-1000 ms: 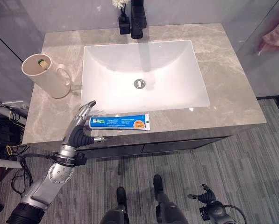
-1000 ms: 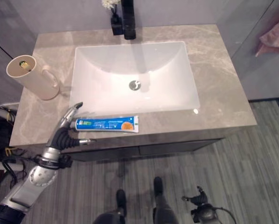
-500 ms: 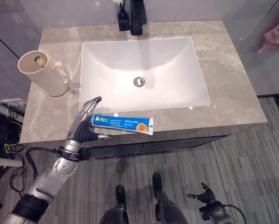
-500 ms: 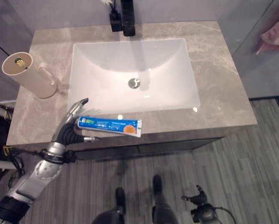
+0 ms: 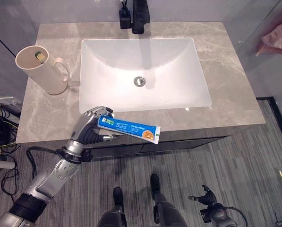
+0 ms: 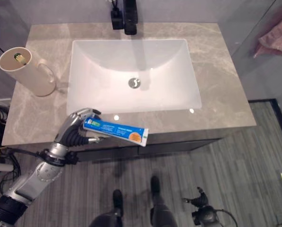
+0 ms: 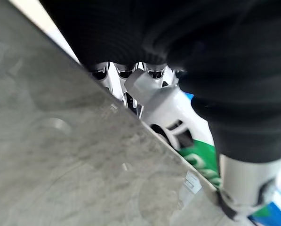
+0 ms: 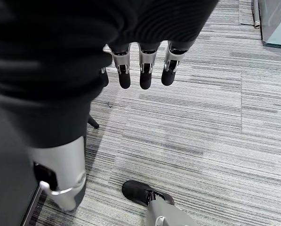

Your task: Put brush and paste in cup on sink, flatten towel.

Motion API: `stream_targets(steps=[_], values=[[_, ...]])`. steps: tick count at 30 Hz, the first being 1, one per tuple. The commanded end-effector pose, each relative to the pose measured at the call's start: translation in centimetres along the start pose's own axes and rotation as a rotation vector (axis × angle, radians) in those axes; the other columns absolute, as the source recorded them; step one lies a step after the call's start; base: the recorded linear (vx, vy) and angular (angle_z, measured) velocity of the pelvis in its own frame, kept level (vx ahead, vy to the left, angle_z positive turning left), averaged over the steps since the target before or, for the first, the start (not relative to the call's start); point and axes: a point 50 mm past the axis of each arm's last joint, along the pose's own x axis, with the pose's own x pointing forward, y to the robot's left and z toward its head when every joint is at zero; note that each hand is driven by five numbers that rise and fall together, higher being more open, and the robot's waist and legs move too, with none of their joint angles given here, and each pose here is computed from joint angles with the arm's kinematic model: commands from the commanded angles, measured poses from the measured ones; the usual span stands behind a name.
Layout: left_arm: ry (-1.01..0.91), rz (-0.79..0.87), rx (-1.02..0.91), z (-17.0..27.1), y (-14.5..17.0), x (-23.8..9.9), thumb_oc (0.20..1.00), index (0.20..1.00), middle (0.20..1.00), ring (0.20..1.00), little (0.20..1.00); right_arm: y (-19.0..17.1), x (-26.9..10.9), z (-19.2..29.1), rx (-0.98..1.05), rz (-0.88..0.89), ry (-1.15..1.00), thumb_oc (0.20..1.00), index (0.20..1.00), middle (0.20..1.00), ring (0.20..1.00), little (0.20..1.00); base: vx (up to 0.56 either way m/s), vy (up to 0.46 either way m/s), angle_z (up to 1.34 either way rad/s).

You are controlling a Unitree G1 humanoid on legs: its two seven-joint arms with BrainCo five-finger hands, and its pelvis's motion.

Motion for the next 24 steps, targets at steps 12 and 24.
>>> stream_targets(steps=[12,24], values=[[0.127,-0.091,-0.011,-2.0,-2.2,-0.8,0.275,0.275,0.275,0.275,0.275,-0.3,0.1,0.4,-0.014,-0.017,-0.030,1.000,1.000,1.000,1.000,1.000,0.00,0.000,0.00],[0.300,-0.059,-0.270,-2.8,-4.4,-2.4,0.200,0.200,0.200,0.200,0.200,-0.3,-0.2,-1.7,-0.008,-0.020,0.074,1.000,1.000,1.000,1.000,1.000,0.00,0.000,-0.01]])
